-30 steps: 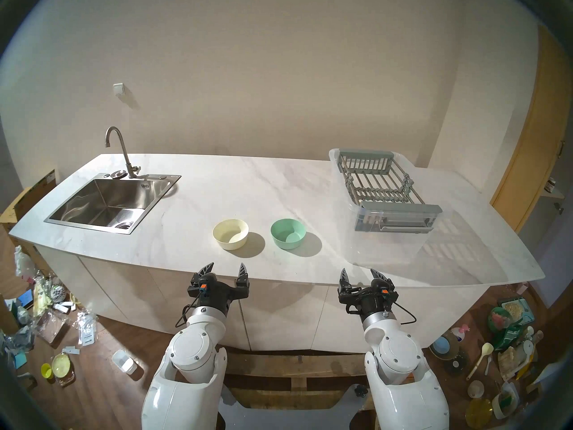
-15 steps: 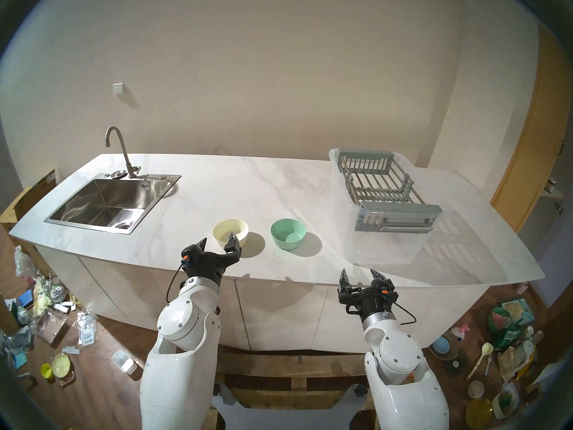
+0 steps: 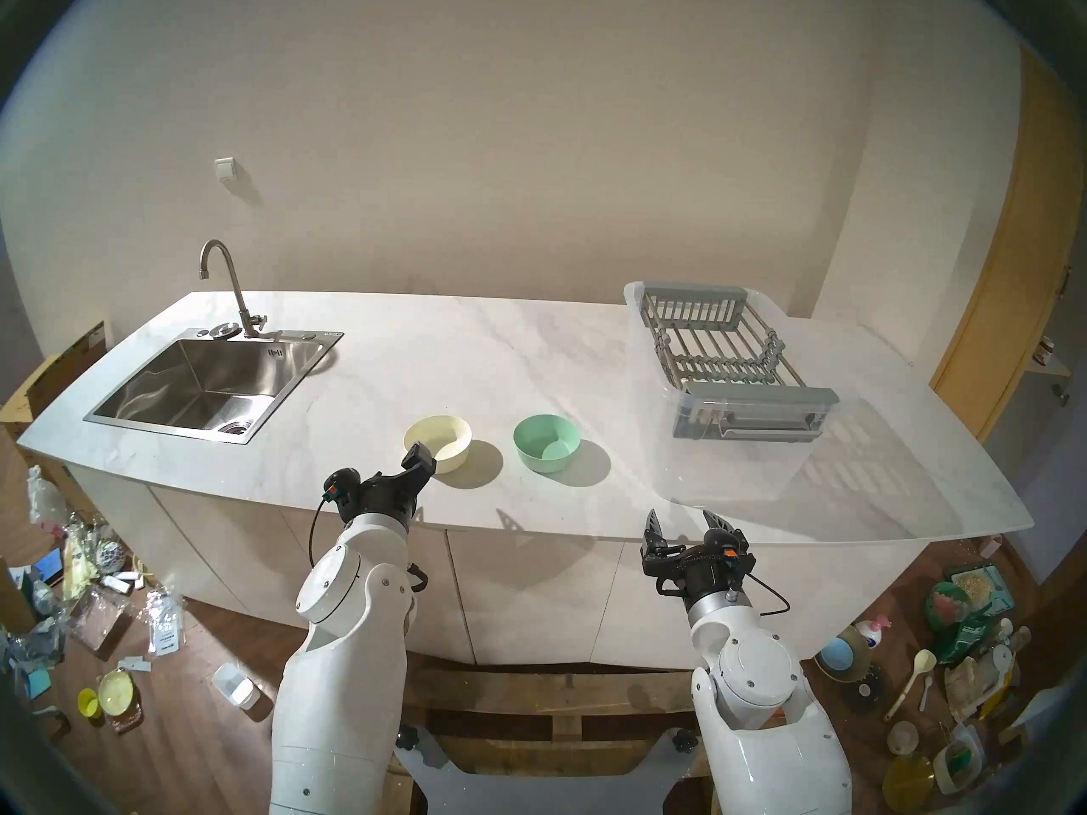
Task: Place the plate or bowl neatly into the plate slot of the drying rack
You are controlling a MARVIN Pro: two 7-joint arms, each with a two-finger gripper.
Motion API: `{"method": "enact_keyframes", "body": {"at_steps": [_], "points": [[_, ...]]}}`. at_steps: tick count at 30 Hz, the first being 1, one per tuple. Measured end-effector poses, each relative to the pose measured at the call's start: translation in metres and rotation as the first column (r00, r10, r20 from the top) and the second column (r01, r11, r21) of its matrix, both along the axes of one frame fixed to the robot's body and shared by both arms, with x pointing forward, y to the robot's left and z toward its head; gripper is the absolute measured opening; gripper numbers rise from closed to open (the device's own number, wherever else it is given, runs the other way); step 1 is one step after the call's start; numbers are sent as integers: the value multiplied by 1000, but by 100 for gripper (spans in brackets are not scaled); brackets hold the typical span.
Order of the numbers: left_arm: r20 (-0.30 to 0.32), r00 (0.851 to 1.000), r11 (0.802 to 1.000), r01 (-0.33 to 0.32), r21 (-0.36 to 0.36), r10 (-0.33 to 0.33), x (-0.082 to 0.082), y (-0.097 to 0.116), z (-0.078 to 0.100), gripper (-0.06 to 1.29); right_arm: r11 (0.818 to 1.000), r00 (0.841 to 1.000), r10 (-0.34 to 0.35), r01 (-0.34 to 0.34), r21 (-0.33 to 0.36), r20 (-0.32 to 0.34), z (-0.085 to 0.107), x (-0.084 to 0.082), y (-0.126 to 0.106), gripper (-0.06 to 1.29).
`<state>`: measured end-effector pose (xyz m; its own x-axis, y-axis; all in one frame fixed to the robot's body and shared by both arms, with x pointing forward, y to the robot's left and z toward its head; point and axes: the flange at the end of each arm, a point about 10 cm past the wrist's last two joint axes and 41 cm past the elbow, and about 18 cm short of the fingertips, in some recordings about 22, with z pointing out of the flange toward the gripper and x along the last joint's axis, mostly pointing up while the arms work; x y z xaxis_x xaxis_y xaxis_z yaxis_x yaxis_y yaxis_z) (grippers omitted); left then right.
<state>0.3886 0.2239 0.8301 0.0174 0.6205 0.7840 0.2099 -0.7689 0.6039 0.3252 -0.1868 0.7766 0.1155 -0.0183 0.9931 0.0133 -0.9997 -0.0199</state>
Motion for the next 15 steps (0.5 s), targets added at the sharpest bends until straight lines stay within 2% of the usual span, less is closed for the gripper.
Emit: {"method": "enact_keyframes", "body": {"at_steps": [8,15], "points": [[2,1000,1000,-2,0,2,11,-3,3,125,1000,1000,0,0,0,0,0,0,0,121],[-29,999,998,-19,-63,17,21,-3,-3,125,1000,1000,0,0,0,-1,0,0,0,121]]}}
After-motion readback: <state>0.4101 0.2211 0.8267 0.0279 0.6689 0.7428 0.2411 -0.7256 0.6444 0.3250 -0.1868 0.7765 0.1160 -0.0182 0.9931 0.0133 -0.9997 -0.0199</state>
